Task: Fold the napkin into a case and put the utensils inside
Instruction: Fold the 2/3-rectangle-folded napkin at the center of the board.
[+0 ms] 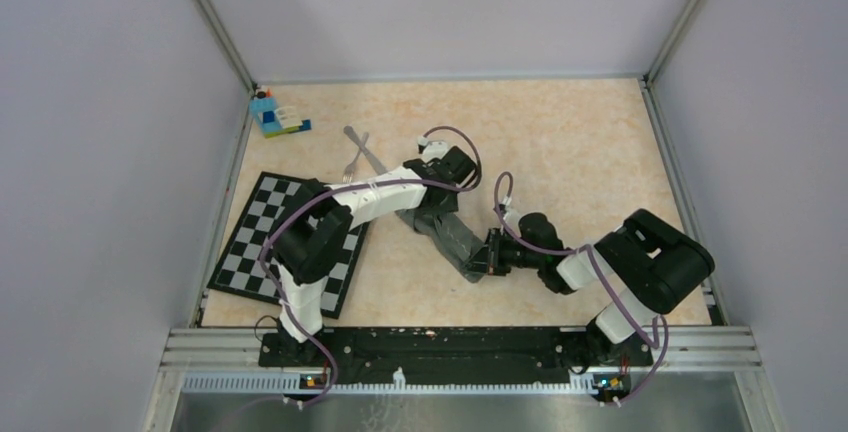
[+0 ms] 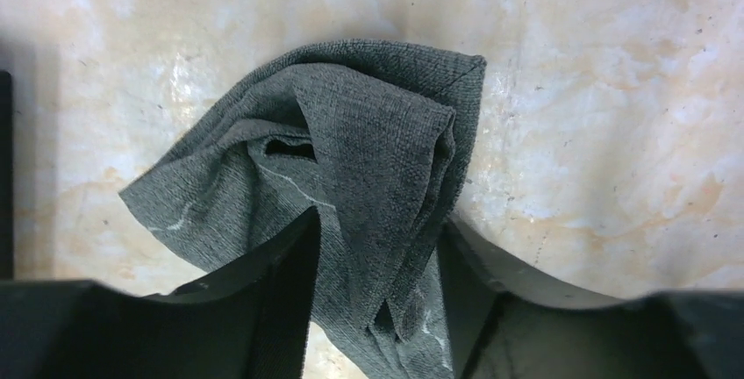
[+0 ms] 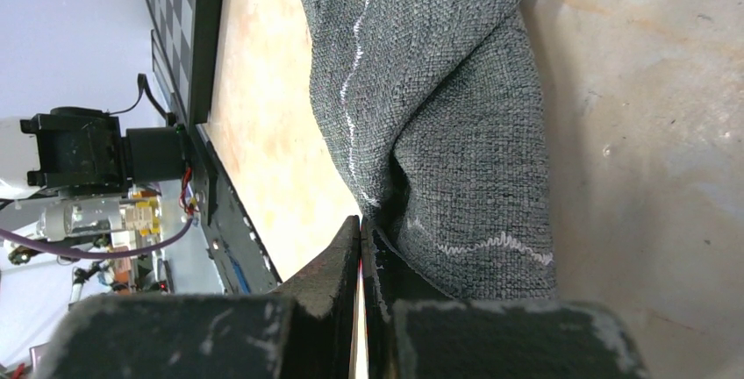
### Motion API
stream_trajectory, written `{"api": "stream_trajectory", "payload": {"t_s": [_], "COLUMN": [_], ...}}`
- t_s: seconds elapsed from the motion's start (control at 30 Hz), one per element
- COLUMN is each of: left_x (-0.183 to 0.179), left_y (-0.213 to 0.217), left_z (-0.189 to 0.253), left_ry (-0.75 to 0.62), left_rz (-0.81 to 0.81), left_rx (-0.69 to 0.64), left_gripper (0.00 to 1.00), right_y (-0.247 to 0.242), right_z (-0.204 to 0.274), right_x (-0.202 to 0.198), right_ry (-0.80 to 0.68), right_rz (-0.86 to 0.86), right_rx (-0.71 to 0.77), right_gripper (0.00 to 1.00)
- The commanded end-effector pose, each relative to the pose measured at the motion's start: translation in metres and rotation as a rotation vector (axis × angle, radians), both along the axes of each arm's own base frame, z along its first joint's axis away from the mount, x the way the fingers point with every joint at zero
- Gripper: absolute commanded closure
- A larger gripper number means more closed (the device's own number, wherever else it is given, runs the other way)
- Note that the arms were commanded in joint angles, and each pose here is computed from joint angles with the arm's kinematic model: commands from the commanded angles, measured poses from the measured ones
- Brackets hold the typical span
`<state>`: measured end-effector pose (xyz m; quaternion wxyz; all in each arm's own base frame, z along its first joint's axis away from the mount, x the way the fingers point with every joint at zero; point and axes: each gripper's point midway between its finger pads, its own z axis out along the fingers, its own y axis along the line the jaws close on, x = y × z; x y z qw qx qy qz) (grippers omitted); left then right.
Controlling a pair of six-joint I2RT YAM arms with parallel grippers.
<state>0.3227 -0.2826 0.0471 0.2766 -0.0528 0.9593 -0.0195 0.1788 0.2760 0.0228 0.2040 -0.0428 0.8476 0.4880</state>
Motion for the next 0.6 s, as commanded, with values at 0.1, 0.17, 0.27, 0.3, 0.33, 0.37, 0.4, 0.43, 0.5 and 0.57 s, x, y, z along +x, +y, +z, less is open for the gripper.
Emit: {"api": "stream_trajectory", "payload": {"t_s": [0.1, 0.17, 0.27, 0.3, 0.33, 0.37, 0.4, 0.43, 0.5, 0.57], "left_x": [0.007, 0.003, -0.009, -0.012, -0.017, -0.026, -0.029, -0.033, -0.036, -0.039], "left_y": [0.005, 0.008, 0.011, 0.013, 0.016, 0.024, 0.028, 0.031, 0.039, 0.039], "left_z": [0.039, 0.046, 0.052, 0.058, 0.062, 0.054, 0.061, 0.064, 0.066, 0.067], "left_ry": [-0.2, -0.251, -0.337, -0.377, -0.417, -0.435, -0.48, -0.514, -0.548, -0.552], "left_rz": [0.013, 0.011, -0.045, -0.057, -0.065, -0.067, -0.073, -0.076, -0.06, -0.073], "left_rx": [-0.2, -0.318, -0.494, -0.544, -0.582, -0.601, -0.639, -0.666, -0.701, -0.727], "left_gripper": [0.69, 0.81, 0.94, 0.98, 1.0, 1.0, 1.0, 1.0, 1.0, 1.0], "right_y": [-0.009, -0.01, -0.01, -0.01, -0.009, -0.009, -0.007, -0.006, -0.001, 0.002], "right_z": [0.0, -0.001, -0.001, 0.001, 0.002, 0.004, 0.009, 0.013, 0.027, 0.043], "right_x": [0.002, 0.001, -0.001, -0.001, -0.002, -0.003, -0.004, -0.005, -0.009, -0.012], "right_ry": [-0.031, -0.03, -0.021, -0.019, -0.017, -0.016, -0.023, -0.03, -0.052, -0.08], "right_rz": [-0.033, -0.036, -0.033, -0.033, -0.029, -0.024, -0.012, 0.004, 0.063, 0.127], "right_rx": [-0.011, -0.013, -0.008, -0.002, 0.004, 0.01, 0.02, 0.025, 0.038, 0.037], "right_gripper": [1.0, 1.0, 1.0, 1.0, 1.0, 1.0, 1.0, 1.0, 1.0, 0.98]}}
